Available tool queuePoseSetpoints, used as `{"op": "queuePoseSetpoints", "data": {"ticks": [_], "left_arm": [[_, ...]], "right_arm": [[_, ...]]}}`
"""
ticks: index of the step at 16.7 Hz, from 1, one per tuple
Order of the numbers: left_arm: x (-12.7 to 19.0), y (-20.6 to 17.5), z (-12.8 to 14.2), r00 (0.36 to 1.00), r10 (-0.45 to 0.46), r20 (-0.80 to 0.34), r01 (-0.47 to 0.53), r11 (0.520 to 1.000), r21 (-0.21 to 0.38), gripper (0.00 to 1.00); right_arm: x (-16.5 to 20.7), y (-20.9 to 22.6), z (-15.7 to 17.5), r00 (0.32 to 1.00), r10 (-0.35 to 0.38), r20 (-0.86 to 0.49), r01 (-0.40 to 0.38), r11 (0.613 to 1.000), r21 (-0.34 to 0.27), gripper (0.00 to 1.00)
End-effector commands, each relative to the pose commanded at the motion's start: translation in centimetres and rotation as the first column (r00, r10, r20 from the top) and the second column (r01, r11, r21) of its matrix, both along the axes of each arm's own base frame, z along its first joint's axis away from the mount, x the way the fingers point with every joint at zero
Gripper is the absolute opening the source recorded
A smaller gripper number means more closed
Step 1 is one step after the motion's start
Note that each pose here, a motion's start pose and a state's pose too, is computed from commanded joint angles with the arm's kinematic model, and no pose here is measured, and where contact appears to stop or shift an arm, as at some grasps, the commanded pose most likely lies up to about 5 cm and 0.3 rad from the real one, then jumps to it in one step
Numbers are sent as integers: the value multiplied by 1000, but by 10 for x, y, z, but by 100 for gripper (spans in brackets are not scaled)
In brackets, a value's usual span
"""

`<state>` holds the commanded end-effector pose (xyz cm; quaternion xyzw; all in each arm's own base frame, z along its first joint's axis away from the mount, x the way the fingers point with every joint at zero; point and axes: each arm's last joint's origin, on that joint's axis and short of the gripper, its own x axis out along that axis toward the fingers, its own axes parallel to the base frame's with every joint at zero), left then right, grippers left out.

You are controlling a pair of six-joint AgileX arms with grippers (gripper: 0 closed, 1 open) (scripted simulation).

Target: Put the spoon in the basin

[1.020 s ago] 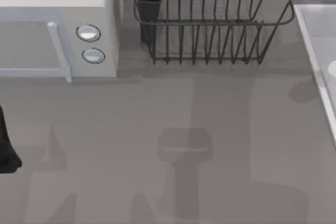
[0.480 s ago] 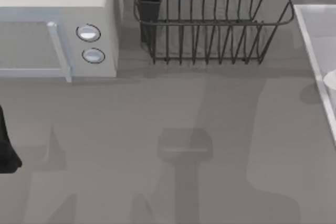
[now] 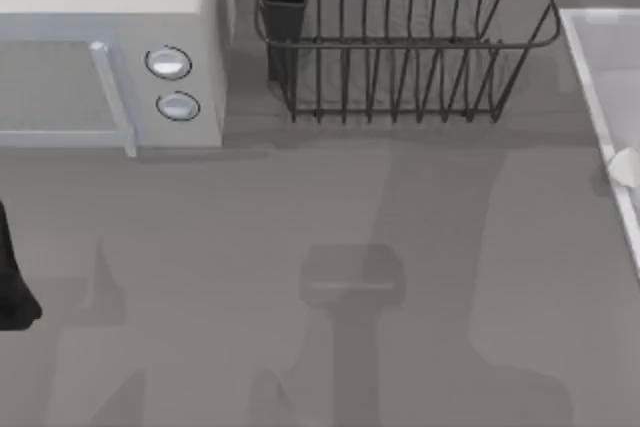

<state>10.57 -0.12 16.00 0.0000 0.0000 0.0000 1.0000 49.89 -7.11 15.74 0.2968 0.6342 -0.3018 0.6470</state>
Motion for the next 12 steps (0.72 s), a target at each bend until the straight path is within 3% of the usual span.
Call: {"op": "queuePoseSetpoints", "data": {"ticks": [6,12], "left_arm": [[0,0,0,1000,0,0,0,1000,0,100],[0,0,0,1000,0,0,0,1000,0,100]], "right_arm": [[0,0,0,1000,0,0,0,1000,0,98],[0,0,0,1000,0,0,0,1000,0,100]]}}
